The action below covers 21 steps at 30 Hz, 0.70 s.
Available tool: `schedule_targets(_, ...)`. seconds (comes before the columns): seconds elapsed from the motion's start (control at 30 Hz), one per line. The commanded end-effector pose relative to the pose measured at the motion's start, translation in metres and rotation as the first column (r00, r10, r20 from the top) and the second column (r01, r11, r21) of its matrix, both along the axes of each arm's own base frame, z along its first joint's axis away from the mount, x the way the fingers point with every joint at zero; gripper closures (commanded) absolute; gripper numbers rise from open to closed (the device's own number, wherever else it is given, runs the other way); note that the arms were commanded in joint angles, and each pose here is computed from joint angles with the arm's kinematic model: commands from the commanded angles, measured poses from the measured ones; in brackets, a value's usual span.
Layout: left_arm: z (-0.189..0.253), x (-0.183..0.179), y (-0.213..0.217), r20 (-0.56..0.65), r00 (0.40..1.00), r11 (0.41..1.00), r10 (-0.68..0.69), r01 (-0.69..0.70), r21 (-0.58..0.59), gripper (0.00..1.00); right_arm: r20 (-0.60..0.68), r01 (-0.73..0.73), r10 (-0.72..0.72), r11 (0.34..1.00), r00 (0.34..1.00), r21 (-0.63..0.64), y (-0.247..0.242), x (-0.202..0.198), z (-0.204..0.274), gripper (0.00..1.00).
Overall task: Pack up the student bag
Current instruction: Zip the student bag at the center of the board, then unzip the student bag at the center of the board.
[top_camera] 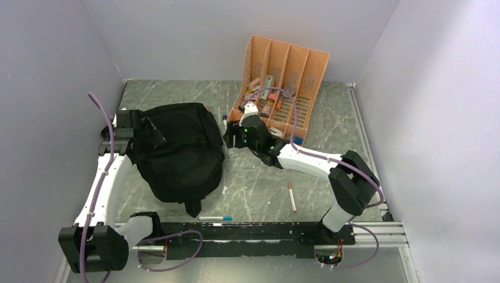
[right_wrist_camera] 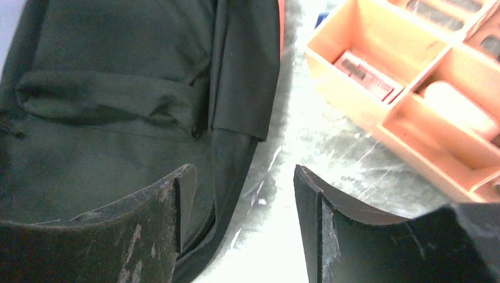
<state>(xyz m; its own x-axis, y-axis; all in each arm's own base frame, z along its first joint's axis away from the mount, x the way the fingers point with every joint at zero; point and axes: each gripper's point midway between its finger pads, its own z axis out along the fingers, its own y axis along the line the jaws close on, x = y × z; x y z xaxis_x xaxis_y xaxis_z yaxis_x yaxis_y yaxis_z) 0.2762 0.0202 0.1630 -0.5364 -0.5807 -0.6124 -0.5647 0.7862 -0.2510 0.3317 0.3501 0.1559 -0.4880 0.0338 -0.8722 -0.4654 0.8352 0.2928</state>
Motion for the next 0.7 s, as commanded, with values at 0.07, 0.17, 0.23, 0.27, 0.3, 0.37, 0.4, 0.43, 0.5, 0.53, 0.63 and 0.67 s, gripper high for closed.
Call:
schedule_targets(0.07,-0.018,0.006,-0.011,-0.018,0.999,0.998,-0.044,0.043,-0.036,0.07,-0.213,-0.124,0.129,0.992,0.968,0.034,0.025,-0.020,-0.043,0.35)
schedule_targets(0.17,-0.024,0.006,-0.013,-0.037,0.998,0.997,-0.059,0.057,-0.045,0.08,-0.272,-0.204,0.209,0.978,0.939,0.045,0.042,-0.027,-0.059,0.37)
schedule_targets(0.23,-0.026,0.007,-0.014,-0.037,0.997,0.997,-0.070,0.068,-0.044,0.09,-0.292,-0.227,0.227,0.973,0.929,0.034,0.049,-0.030,-0.069,0.38)
schedule_targets(0.27,-0.026,0.008,-0.016,-0.032,0.996,0.996,-0.080,0.079,-0.045,0.09,-0.292,-0.226,0.222,0.974,0.930,0.020,0.049,-0.029,-0.073,0.38)
schedule_targets(0.3,-0.026,0.009,-0.017,-0.025,0.995,0.995,-0.093,0.092,-0.046,0.10,-0.286,-0.232,0.224,0.973,0.932,0.008,0.050,-0.030,-0.076,0.38)
schedule_targets(0.37,-0.026,0.011,-0.021,-0.012,0.993,0.992,-0.114,0.113,-0.057,0.13,-0.278,-0.245,0.233,0.969,0.932,-0.011,0.052,-0.029,-0.078,0.39)
schedule_targets(0.4,-0.027,0.012,-0.023,-0.009,0.992,0.991,-0.123,0.122,-0.063,0.15,-0.279,-0.258,0.243,0.966,0.929,-0.018,0.054,-0.030,-0.079,0.39)
schedule_targets(0.43,-0.028,0.013,-0.024,-0.010,0.992,0.990,-0.127,0.126,-0.068,0.16,-0.287,-0.275,0.255,0.961,0.923,-0.029,0.055,-0.031,-0.083,0.40)
schedule_targets(0.5,-0.031,0.012,-0.024,-0.020,0.992,0.990,-0.127,0.125,-0.072,0.17,-0.305,-0.296,0.267,0.954,0.914,-0.052,0.057,-0.035,-0.089,0.40)
schedule_targets(0.53,-0.031,0.012,-0.023,-0.026,0.992,0.990,-0.122,0.120,-0.069,0.18,-0.307,-0.302,0.270,0.951,0.913,-0.062,0.057,-0.036,-0.092,0.42)
schedule_targets(0.63,-0.027,0.013,-0.021,-0.019,0.994,0.992,-0.107,0.105,-0.063,0.18,-0.338,-0.293,0.236,0.947,0.911,-0.130,0.046,-0.043,-0.108,0.50)
schedule_targets(0.67,-0.024,0.014,-0.022,-0.006,0.995,0.993,-0.104,0.103,-0.065,0.18,-0.339,-0.289,0.226,0.945,0.913,-0.150,0.042,-0.045,-0.111,0.52)
